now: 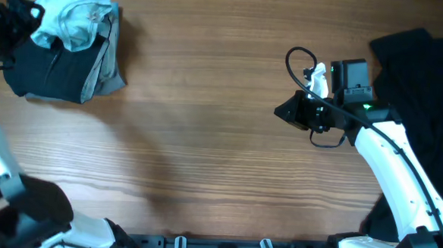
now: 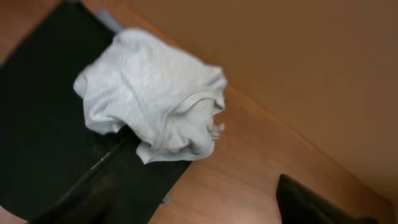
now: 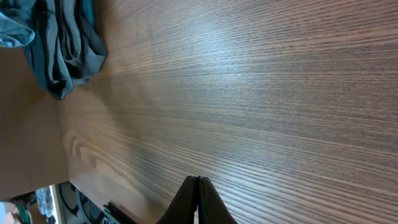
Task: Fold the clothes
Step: 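Press the bundle down onto the stack with the left gripper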
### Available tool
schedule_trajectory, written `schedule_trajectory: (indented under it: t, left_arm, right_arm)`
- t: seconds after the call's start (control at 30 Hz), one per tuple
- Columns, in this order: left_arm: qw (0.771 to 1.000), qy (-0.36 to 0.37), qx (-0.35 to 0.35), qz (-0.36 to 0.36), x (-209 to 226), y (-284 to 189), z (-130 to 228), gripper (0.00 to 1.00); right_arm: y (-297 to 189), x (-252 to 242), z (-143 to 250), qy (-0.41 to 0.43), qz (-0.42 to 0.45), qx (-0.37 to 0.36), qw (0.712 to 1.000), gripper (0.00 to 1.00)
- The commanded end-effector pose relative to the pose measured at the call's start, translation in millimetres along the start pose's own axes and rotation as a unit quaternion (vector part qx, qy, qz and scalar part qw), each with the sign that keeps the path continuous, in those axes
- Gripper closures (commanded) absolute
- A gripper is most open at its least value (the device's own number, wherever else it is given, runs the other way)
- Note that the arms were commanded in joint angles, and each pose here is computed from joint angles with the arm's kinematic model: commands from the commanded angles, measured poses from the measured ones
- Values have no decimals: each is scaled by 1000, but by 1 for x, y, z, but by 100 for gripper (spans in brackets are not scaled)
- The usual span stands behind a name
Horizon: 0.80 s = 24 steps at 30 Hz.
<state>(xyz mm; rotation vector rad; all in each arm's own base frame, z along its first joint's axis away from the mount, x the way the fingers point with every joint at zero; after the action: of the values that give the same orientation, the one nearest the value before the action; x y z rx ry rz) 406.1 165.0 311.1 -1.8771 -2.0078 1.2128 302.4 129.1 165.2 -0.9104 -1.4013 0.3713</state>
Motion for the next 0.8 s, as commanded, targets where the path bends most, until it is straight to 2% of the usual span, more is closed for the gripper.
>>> schedule_trajectory:
  t: [0.0,0.03,0.1,0.13,0.23,0.37,0.53,0.57,0.63,0.67,0.7,0.77]
  left_arm:
    - [998,46,21,-33,12,23,7,51]
    - [998,44,34,-41,16,33,13,49]
    - [997,37,61,-40,21,53,25,13]
    - [996,32,79,-34,23,65,33,6]
    - [991,24,127,-24,25,98,57,4]
    - [989,29,147,-18,29,136,71,8]
    - [988,43,145,-10,27,159,76,22]
    - [988,48,143,-8,26,160,75,33]
    - [988,52,144,-7,24,160,76,71]
    - [987,49,151,-5,24,159,78,85]
    - [987,45,157,0,22,157,80,92]
    - [985,36,166,10,19,149,83,96]
  right_arm:
    - [-5,9,-2,-7,-15,-4,1000,96]
    - [-5,9,-2,-7,-14,-3,1000,96]
    - [-5,9,-2,-7,-14,-3,1000,96]
    - [-5,9,-1,-6,-14,-3,1000,96]
    - [-5,9,-1,-6,-14,-3,1000,96]
    - [-5,9,-1,-6,-14,-2,1000,96]
    - [-5,8,0,-6,-13,-1,1000,96]
    - [-5,8,0,-6,-13,-1,1000,96]
    - [-5,8,0,-6,-13,-1,1000,96]
    - [-5,8,0,-6,-13,-1,1000,96]
    - [-5,8,0,-6,-13,-1,1000,96]
    - [-5,8,0,-6,-13,-1,1000,96]
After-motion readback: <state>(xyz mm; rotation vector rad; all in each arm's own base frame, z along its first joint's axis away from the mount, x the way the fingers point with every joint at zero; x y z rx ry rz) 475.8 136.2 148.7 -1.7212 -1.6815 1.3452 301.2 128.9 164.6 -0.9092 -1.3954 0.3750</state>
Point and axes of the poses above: each gripper's point midway between its finger pads, its own y axis out along the fingers, its own x axis along the line the jaws close on, z = x × y, the point moved 3 cm from there along -y, back along the fingers, and after that the axes turned 9 degrees about y, right-handed, at the moved point
